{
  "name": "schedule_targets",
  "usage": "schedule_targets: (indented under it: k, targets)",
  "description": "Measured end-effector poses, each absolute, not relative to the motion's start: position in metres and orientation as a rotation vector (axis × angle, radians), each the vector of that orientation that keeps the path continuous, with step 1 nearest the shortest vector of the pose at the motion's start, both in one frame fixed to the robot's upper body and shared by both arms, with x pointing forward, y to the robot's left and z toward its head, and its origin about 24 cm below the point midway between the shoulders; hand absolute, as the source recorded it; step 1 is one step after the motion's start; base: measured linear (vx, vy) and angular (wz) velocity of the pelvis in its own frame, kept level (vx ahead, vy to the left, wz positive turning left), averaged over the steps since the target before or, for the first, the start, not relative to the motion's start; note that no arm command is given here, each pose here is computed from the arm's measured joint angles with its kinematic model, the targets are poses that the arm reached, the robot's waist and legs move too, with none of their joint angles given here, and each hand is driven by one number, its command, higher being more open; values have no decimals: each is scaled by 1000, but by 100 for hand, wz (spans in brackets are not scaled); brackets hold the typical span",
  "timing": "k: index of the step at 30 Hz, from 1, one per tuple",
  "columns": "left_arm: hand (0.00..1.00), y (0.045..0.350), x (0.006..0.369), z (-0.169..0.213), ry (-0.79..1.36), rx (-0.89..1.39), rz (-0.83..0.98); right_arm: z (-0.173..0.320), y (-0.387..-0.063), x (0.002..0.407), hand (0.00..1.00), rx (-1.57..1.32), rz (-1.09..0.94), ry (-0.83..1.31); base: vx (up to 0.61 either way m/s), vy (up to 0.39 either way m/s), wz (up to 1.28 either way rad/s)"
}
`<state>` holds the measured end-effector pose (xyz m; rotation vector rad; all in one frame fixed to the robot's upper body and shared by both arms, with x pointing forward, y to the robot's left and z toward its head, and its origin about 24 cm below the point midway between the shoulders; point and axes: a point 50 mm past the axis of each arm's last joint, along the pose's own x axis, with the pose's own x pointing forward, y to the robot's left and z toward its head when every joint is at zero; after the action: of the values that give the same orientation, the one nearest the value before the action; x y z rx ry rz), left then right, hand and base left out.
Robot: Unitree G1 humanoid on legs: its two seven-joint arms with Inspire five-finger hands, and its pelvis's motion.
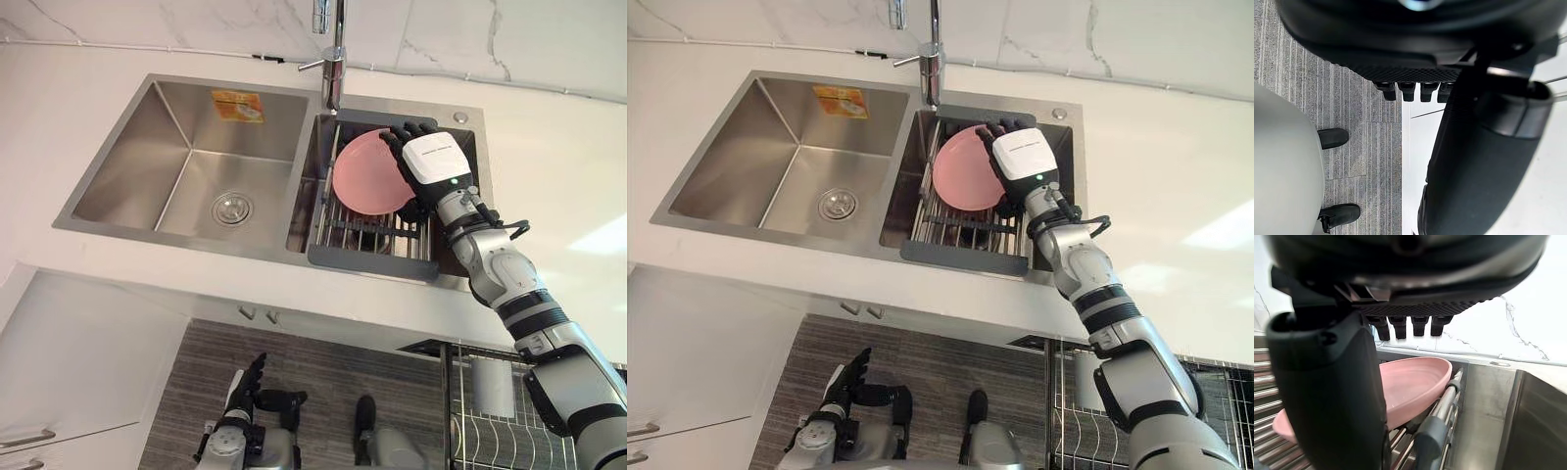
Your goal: Walk over to the sink, pick up the cup, carry it to the dishwasher, place the cup inside the dishwasher, then close the dishwasher door
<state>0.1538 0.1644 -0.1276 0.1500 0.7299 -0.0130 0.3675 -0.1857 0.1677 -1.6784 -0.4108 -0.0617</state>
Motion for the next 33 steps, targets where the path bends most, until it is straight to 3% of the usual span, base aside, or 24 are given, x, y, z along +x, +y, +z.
schedule_targets:
  k: [25,33]
  targets:
    - [100,163,157,-126,715,140,7,177,-179,364,0,-1565,-106,-471,-6,-2,1]
    - [100,164,155,-127,726,146,6,196,-166,334,0,-1425,-130,-661,-1,-4,-5]
